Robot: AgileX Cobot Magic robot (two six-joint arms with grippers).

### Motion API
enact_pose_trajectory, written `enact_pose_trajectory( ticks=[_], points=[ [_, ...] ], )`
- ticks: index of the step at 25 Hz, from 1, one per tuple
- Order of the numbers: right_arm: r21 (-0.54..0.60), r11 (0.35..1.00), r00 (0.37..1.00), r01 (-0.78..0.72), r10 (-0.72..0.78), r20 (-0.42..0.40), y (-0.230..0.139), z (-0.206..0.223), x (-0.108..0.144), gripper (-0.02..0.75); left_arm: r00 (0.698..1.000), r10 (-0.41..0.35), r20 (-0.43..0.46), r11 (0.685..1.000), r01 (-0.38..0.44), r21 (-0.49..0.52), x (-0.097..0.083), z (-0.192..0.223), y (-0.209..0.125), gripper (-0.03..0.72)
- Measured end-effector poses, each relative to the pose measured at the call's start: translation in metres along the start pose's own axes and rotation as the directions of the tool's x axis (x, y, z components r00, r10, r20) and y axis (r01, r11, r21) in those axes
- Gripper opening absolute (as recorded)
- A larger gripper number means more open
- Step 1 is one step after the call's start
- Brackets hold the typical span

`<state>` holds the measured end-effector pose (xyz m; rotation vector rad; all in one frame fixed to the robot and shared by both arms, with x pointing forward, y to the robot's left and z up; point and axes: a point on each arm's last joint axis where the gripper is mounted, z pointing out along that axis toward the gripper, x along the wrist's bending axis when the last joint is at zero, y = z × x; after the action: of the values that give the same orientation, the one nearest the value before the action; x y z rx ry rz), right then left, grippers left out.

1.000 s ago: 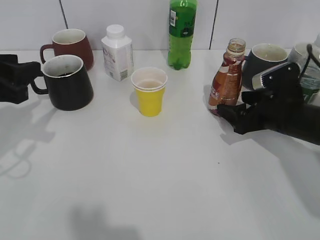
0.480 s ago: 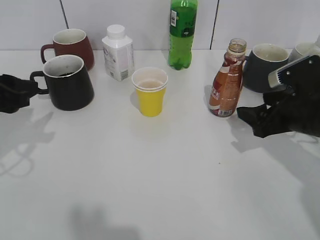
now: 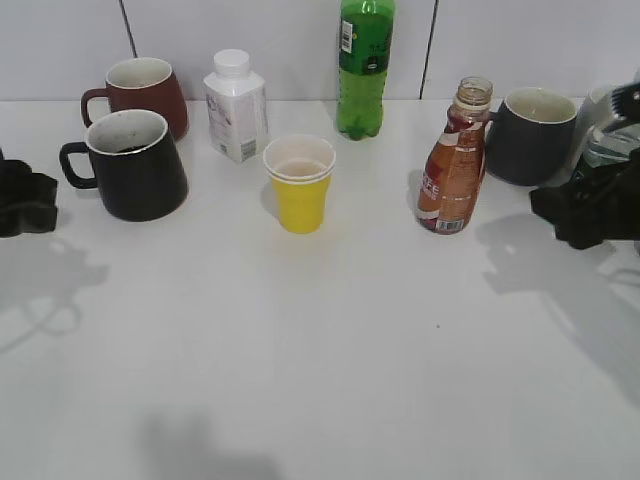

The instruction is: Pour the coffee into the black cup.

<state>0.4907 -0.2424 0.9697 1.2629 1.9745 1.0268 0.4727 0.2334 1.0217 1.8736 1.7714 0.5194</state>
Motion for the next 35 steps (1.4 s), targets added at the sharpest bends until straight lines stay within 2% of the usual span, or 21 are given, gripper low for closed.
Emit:
enact_pose_trajectory(
  ticks=[3,7,10,12,15,19,22,28,35],
  points=[
    [0.032,0.999,0.999,-0.009,0.008,0.032,0.006,-0.010,0.004,0.592,1.000,-0.029,-0.010,0.998,0.029,0.053,0.001,-0.008,-0.003,0.398],
    [0.130,0.992,0.997,-0.004,-0.005,0.072,0.013,-0.019,0.017,0.590,1.000,-0.029,-0.006,0.998,0.029,0.047,0.004,-0.030,-0.006,0.398],
    [0.221,0.975,0.992,-0.025,-0.003,0.124,0.021,-0.028,0.025,0.579,1.000,0.006,0.006,1.000,-0.006,0.014,0.006,-0.049,-0.009,0.398],
    [0.223,0.974,0.989,-0.048,0.016,0.144,0.033,-0.041,0.029,0.576,0.999,0.037,0.018,0.999,-0.036,-0.012,0.007,-0.064,-0.012,0.398],
    [0.167,0.983,0.989,-0.081,0.059,0.133,0.055,-0.072,0.036,0.574,0.996,0.084,0.031,0.995,-0.082,-0.063,0.010,-0.087,-0.018,0.398],
    [0.026,0.987,0.988,-0.156,0.156,0.022,0.071,-0.123,0.046,0.573,0.991,0.115,0.067,0.980,-0.103,-0.169,0.013,-0.119,-0.027,0.398],
    [-0.032,0.981,0.981,-0.191,0.189,-0.041,0.071,-0.157,0.047,0.572,0.985,0.143,0.094,0.960,-0.115,-0.254,0.016,-0.145,-0.038,0.398],
    [-0.037,0.982,0.981,-0.186,0.184,-0.052,0.048,-0.216,0.040,0.571,0.979,0.177,0.098,0.933,-0.135,-0.332,0.025,-0.171,-0.069,0.398],
    [-0.051,0.980,0.981,-0.192,0.190,-0.038,-0.001,-0.276,0.031,0.571,0.978,0.180,0.102,0.918,-0.130,-0.375,0.040,-0.181,-0.133,0.398]
  ],
)
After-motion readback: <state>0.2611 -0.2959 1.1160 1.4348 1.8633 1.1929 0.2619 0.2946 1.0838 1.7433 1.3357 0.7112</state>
